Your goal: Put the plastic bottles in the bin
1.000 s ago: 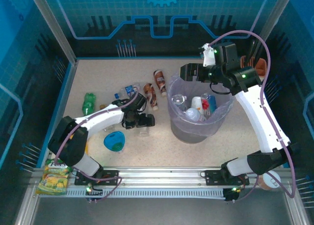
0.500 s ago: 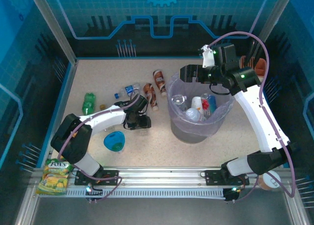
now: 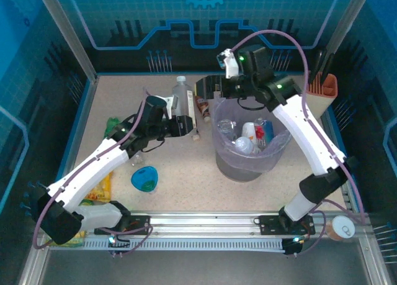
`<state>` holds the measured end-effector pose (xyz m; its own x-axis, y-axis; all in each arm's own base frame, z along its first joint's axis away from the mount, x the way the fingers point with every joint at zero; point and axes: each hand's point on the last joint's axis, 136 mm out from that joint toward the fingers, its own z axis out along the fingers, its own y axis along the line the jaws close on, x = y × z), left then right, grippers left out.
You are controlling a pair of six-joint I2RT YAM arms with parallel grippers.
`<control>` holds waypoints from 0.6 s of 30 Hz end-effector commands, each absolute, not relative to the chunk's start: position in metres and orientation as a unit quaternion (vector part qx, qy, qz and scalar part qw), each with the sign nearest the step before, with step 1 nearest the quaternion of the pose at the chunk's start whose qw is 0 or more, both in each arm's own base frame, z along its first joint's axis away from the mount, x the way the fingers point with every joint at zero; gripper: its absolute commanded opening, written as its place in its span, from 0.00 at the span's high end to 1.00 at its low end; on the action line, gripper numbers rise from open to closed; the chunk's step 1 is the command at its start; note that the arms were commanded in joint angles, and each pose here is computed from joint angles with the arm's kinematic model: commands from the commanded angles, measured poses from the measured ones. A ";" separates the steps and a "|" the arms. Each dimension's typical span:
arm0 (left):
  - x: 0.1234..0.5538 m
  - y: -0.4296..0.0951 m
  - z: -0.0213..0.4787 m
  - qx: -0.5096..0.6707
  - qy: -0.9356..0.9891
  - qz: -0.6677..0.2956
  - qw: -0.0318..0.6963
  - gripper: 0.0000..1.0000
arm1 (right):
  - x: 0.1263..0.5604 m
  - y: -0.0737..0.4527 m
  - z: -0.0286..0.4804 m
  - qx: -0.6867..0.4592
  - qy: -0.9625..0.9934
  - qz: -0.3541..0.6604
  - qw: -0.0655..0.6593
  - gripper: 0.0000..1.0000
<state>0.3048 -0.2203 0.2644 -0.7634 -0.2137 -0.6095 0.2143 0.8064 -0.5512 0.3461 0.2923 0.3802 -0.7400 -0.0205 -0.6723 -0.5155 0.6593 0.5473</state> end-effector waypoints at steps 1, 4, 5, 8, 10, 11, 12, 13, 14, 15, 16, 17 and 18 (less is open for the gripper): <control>0.303 -0.228 0.283 0.015 0.866 -0.347 0.360 0.52 | 0.349 0.317 0.388 -0.167 0.840 0.409 0.315 0.01; 0.301 -0.231 0.294 0.022 0.851 -0.367 0.375 0.54 | 0.355 0.328 0.376 -0.170 0.846 0.407 0.298 0.01; 0.301 -0.233 0.297 0.026 0.847 -0.373 0.378 0.54 | 0.357 0.330 0.374 -0.170 0.847 0.407 0.295 0.01; 0.300 -0.237 0.305 0.035 0.838 -0.386 0.384 0.55 | 0.360 0.338 0.365 -0.171 0.849 0.412 0.284 0.04; 0.300 -0.238 0.307 0.037 0.836 -0.389 0.386 0.55 | 0.362 0.343 0.360 -0.171 0.849 0.417 0.276 0.07; 0.300 -0.238 0.308 0.039 0.834 -0.391 0.387 0.55 | 0.363 0.344 0.358 -0.169 0.850 0.418 0.273 0.11; 0.300 -0.239 0.309 0.040 0.834 -0.391 0.388 0.55 | 0.364 0.345 0.358 -0.169 0.849 0.420 0.273 0.13; 0.301 -0.238 0.309 0.040 0.834 -0.391 0.389 0.55 | 0.365 0.346 0.356 -0.167 0.849 0.421 0.272 0.16; 0.301 -0.238 0.309 0.040 0.834 -0.390 0.388 0.55 | 0.366 0.346 0.357 -0.167 0.848 0.421 0.275 0.20; 0.301 -0.239 0.309 0.040 0.834 -0.391 0.388 0.55 | 0.366 0.346 0.360 -0.168 0.846 0.424 0.277 0.25; 0.300 -0.239 0.309 0.041 0.833 -0.392 0.388 0.55 | 0.367 0.347 0.361 -0.168 0.845 0.424 0.278 0.30; 0.300 -0.239 0.308 0.041 0.834 -0.391 0.387 0.55 | 0.368 0.347 0.362 -0.168 0.844 0.426 0.280 0.33; 0.300 -0.238 0.308 0.040 0.834 -0.390 0.388 0.55 | 0.369 0.347 0.365 -0.169 0.841 0.428 0.282 0.36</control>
<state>0.3024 -0.2367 0.2919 -0.7282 -0.2275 -0.6465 0.3196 0.7217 -0.6140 0.3669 0.3383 0.3457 -0.8112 -0.0557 -0.5821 -0.4874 0.6145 0.6204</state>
